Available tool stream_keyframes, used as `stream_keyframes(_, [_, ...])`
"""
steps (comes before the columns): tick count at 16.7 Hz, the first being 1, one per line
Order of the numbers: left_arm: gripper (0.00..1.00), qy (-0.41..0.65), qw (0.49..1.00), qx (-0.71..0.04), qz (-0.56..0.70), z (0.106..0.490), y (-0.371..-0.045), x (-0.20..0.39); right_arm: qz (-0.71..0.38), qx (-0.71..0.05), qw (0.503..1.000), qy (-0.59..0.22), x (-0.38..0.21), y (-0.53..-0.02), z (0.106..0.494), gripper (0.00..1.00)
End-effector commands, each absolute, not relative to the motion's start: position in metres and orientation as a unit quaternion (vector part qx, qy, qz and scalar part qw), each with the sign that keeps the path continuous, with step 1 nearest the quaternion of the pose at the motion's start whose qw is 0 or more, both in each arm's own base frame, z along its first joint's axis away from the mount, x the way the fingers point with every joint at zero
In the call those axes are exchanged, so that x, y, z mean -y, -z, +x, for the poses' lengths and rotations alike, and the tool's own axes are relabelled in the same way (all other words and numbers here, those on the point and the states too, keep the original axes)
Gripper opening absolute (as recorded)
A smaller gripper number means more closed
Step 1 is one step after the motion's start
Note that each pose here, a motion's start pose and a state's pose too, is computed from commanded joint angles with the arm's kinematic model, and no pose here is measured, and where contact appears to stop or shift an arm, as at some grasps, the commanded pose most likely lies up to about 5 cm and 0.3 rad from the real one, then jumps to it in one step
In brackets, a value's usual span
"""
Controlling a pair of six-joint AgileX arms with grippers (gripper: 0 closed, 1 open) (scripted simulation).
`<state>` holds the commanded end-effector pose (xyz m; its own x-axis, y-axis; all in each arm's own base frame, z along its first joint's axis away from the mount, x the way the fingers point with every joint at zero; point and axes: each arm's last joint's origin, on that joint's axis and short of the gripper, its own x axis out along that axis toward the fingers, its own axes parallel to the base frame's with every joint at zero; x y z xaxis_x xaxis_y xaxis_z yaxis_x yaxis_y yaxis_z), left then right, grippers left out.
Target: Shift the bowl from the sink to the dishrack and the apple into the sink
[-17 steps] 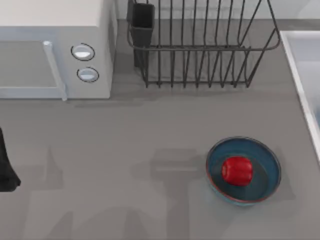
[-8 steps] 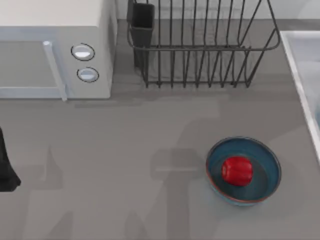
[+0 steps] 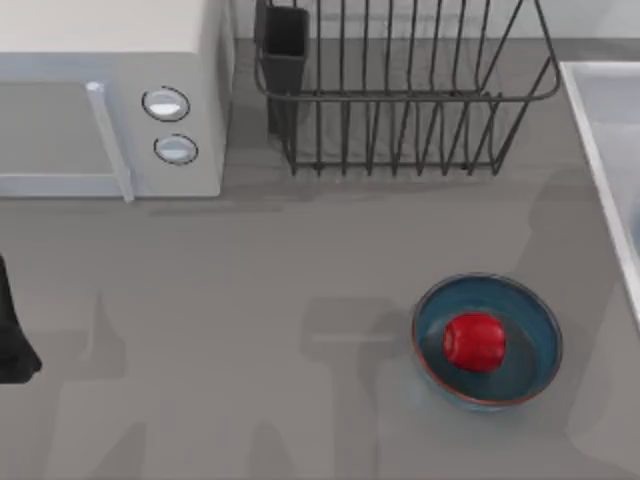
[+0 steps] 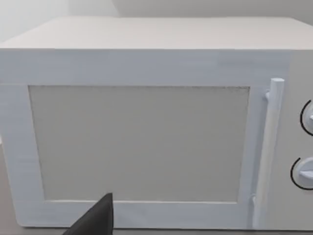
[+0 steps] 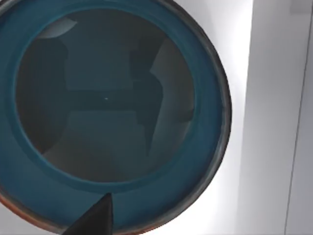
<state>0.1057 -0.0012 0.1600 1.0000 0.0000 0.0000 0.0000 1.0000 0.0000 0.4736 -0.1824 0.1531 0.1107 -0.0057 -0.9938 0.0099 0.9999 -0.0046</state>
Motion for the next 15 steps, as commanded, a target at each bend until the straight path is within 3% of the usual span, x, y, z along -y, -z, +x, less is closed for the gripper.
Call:
stream_keyframes(8, [1.00, 0.000, 1.000, 0.000, 0.000, 0.106, -0.160, 0.001, 0.003, -0.672, 0.741, 0.003, 0.183, -0.140, 0.476, 1.00])
stream_keyframes(15, [1.00, 0.000, 1.000, 0.000, 0.000, 0.106, -0.160, 0.001, 0.003, -0.670, 0.743, 0.004, 0.185, -0.055, 0.485, 1.00])
